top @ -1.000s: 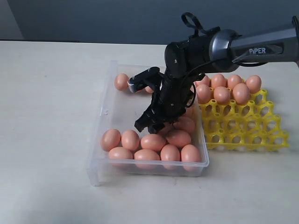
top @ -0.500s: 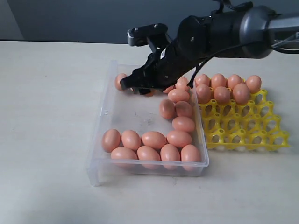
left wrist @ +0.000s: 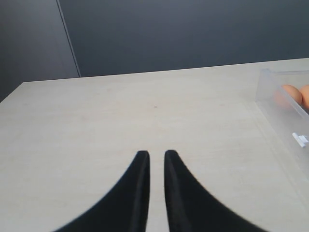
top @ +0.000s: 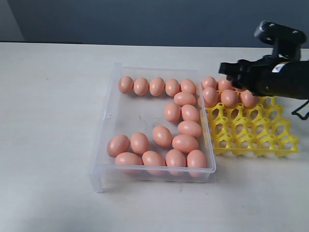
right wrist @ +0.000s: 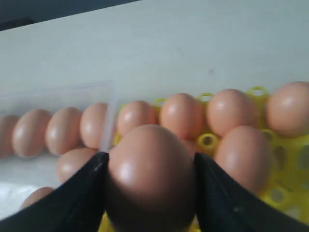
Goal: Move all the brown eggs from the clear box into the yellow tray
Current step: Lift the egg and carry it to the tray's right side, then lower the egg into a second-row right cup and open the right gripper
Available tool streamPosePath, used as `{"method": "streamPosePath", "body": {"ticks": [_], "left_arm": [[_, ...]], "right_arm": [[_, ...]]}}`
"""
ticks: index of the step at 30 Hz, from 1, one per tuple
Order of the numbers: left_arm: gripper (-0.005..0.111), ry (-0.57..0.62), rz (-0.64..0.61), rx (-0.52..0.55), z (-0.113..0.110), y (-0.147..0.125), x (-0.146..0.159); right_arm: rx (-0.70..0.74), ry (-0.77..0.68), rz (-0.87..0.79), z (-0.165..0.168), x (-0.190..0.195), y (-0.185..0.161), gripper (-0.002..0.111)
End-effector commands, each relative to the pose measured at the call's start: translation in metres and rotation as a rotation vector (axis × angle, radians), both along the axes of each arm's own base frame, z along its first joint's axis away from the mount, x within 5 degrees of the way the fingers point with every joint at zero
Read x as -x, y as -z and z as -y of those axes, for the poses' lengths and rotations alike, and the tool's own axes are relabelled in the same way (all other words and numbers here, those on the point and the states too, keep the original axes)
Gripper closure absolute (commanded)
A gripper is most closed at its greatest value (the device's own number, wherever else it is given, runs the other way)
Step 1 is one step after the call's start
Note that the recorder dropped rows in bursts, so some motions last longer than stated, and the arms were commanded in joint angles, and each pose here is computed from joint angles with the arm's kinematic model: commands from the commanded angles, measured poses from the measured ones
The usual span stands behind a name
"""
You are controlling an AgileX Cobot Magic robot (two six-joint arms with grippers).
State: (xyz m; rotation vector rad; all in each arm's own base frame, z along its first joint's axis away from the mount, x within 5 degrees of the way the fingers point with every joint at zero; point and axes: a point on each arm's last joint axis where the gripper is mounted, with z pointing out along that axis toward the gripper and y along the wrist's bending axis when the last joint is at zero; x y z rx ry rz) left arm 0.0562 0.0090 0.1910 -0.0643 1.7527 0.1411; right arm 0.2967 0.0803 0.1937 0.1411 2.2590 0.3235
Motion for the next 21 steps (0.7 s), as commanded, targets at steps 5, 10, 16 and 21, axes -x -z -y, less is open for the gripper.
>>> {"method": "streamPosePath", "body": {"ticks": [5,10,16,21], "left_arm": [[0.095,0.003,0.006,0.002,0.000,0.001,0.000],[0.095,0.003,0.006,0.002,0.000,0.001,0.000],[0.095,0.003,0.006,0.002,0.000,0.001,0.000],[0.095,0.003,0.006,0.002,0.000,0.001,0.000]], "right_arm": [[0.041,0.165,0.026,0.056,-0.004,0.005,0.109],[0.045,0.230,0.024,0.075,-0.007,0.009,0.109],[0.082,0.226,-0.033,0.077,-0.016,0.042,0.109],[0.090,0.231,-0.043,0.077,-0.019,0.052,0.109]]}}
